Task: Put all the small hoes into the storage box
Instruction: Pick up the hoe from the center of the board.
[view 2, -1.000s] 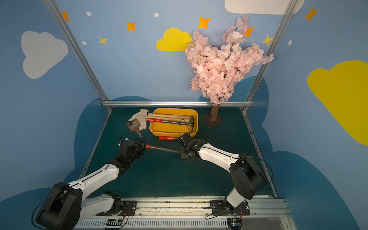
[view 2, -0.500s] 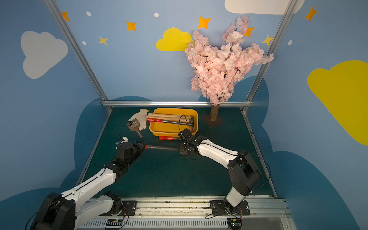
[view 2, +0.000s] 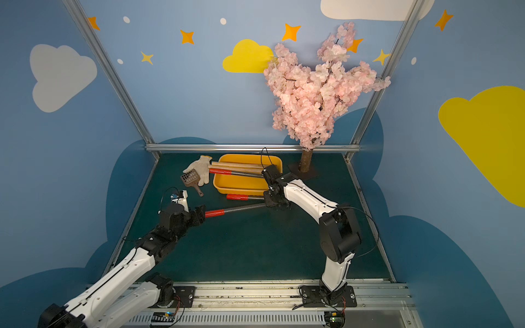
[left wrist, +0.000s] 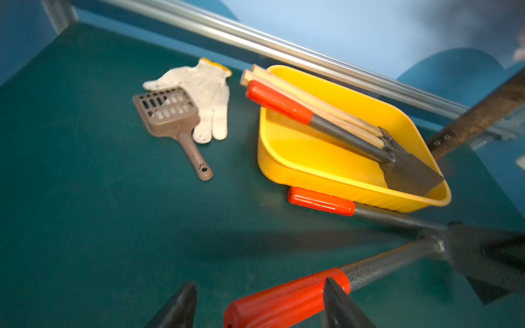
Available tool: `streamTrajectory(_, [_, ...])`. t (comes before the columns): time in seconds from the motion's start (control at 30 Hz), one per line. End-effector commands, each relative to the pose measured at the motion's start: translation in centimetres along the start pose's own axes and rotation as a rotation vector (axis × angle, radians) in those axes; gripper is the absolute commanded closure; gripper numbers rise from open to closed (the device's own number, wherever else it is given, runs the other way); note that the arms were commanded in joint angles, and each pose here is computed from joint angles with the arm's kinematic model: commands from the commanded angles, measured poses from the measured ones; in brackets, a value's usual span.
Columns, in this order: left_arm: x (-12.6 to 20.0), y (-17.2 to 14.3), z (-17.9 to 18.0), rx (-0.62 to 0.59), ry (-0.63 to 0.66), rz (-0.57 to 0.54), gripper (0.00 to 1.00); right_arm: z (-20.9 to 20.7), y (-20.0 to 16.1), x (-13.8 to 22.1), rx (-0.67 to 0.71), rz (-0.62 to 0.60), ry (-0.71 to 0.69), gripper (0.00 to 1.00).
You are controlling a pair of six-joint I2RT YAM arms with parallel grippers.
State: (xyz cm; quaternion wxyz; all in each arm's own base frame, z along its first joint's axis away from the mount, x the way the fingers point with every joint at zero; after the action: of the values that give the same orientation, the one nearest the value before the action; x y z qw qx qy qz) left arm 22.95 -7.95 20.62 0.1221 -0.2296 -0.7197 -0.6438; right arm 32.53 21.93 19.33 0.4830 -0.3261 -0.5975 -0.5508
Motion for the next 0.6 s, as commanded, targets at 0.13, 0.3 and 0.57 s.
streamTrajectory(0.13, [-1.1,0.3,-5.6,-0.394,-0.402,0.036,0.3,0.1,3.3,4.0,0.164,0.034,0.046,1.0])
streamTrajectory(0.3, [-3.0,-0.5,-7.9,-0.593,-0.409,0.14,0.3,-0.5,4.6,5.7,0.214,0.033,0.012,1.0])
streamTrajectory(0.57, [-3.8,-0.8,-9.1,-0.716,-0.432,0.189,0.3,-0.8,4.7,7.1,0.259,0.003,-0.017,1.0])
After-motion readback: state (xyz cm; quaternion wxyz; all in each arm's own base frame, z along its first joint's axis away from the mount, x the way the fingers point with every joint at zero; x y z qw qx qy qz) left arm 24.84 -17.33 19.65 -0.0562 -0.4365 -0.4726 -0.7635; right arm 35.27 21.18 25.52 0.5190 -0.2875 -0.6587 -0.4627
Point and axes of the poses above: each gripper's point midway between its finger pads, its own x axis back along the fingers, its own z axis along the line the jaws close on, y = z × x, the point moved 8 cm from there along x, back along the fingers, and after that the axes turned 7 degrees about -x, right-handed, at the moved point
